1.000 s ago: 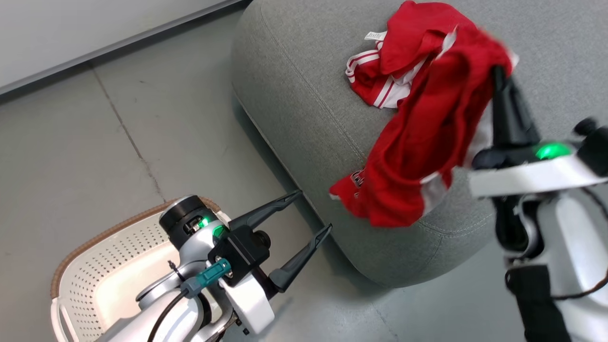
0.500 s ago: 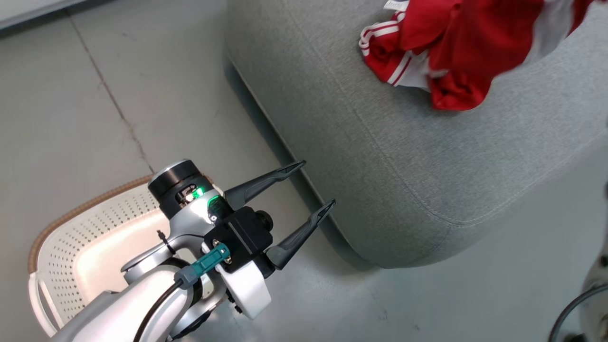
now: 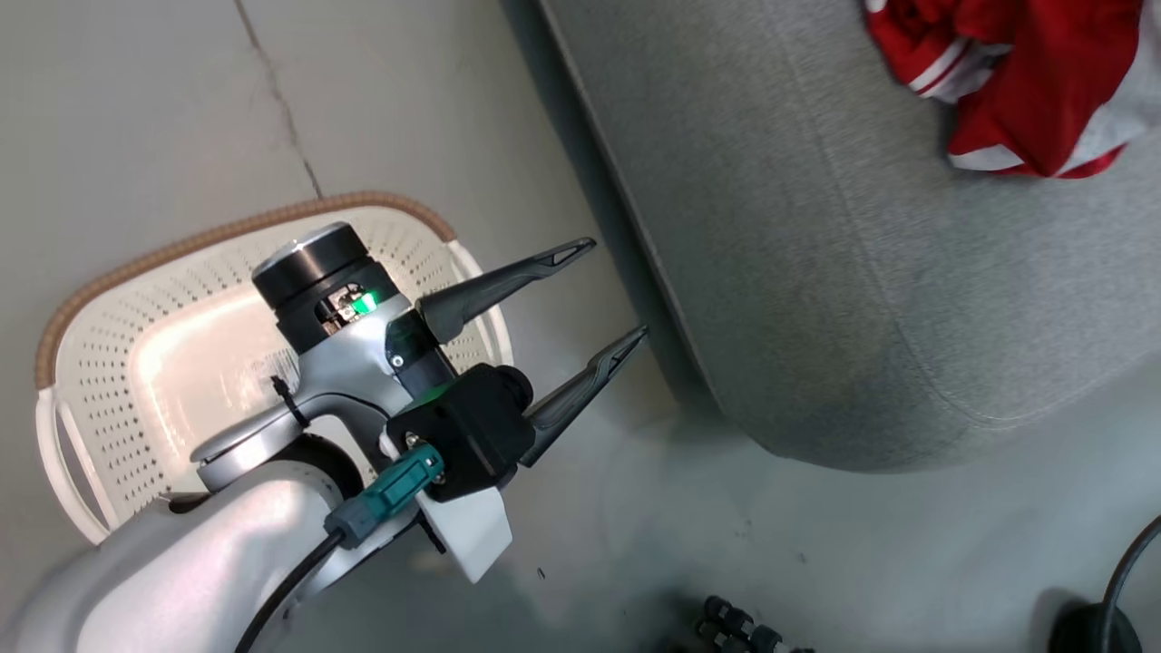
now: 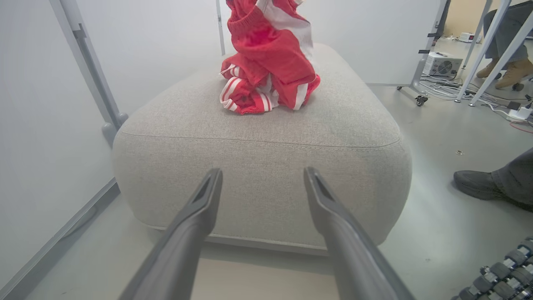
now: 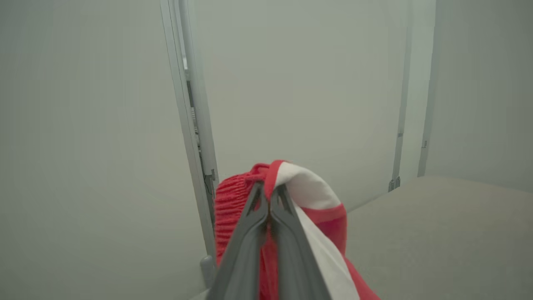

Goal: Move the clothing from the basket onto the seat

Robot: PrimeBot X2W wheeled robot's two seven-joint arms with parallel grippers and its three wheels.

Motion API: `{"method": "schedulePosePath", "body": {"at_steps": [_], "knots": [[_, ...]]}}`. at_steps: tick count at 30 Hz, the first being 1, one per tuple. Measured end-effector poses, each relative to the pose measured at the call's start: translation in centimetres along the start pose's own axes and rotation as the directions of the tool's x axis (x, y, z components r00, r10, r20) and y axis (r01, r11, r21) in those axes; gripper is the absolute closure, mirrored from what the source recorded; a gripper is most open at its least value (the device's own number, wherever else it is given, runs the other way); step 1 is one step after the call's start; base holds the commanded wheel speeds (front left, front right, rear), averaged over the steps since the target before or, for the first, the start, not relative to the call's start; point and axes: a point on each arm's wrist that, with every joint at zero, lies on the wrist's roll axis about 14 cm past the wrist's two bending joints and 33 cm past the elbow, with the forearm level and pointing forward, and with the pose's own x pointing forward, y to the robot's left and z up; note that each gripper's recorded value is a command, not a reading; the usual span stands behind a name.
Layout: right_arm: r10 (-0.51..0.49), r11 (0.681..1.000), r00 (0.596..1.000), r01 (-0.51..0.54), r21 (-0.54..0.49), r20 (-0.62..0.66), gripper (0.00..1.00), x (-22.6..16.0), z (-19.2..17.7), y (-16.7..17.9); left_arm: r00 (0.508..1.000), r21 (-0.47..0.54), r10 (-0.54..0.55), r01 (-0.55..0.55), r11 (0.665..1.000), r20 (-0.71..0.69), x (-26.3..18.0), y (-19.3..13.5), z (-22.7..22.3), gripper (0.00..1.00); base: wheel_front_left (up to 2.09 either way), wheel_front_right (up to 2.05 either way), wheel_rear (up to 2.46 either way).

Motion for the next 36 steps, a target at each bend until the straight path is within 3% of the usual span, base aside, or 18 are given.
{"method": "schedulePosePath", "body": {"at_steps": [4, 10, 11, 12, 13, 27, 36], "knots": [[-0.030, 1.000, 0.989, 0.029, -0.007, -0.143, 1.00, -1.1, -6.8, -0.2, 1.000, -0.022, 0.017, -0.018, 1.000, -0.023, -0.5, 1.3, -2.2, 0.00, 0.00, 0.00, 0.00], [-0.086, 0.996, 0.940, 0.084, -0.022, -0.331, 1.00, -4.3, -14.8, -1.3, 0.998, -0.056, 0.032, -0.035, 0.998, -0.055, -1.2, 2.2, -4.9, 0.00, 0.00, 0.00, 0.00], [-0.093, 0.996, 0.933, 0.090, -0.025, -0.349, 0.95, -4.6, -15.5, -1.4, 0.998, -0.060, 0.032, -0.036, 0.998, -0.061, -1.2, 2.3, -5.2, 0.00, 0.00, 0.00, 0.00], [-0.100, 0.995, 0.931, 0.099, -0.022, -0.352, 0.60, -4.7, -15.7, -1.6, 0.997, -0.063, 0.033, -0.037, 0.997, -0.064, -1.3, 2.3, -5.4, 0.00, 0.00, 0.00, 0.00], [-0.105, 0.994, 0.930, 0.104, -0.023, -0.351, 0.00, -4.7, -15.7, -1.8, 0.997, -0.063, 0.033, -0.038, 0.997, -0.065, -1.3, 2.3, -5.5, 0.00, 0.00, 0.00, 0.00], [-0.081, 0.997, 0.963, 0.073, -0.040, -0.259, 0.00, -7.2, -10.1, -3.4, 0.994, -0.049, 0.100, -0.099, 0.994, 0.038, -1.0, 1.5, -0.7, 0.00, 0.00, 0.00, 0.00], [0.072, 0.997, 0.980, -0.071, 0.014, -0.184, 0.00, -10.3, -6.7, 1.0, 0.954, -0.047, 0.291, -0.289, 0.956, 0.070, -3.8, 2.6, 2.2, 0.00, 0.00, 0.00, 0.00]]}}
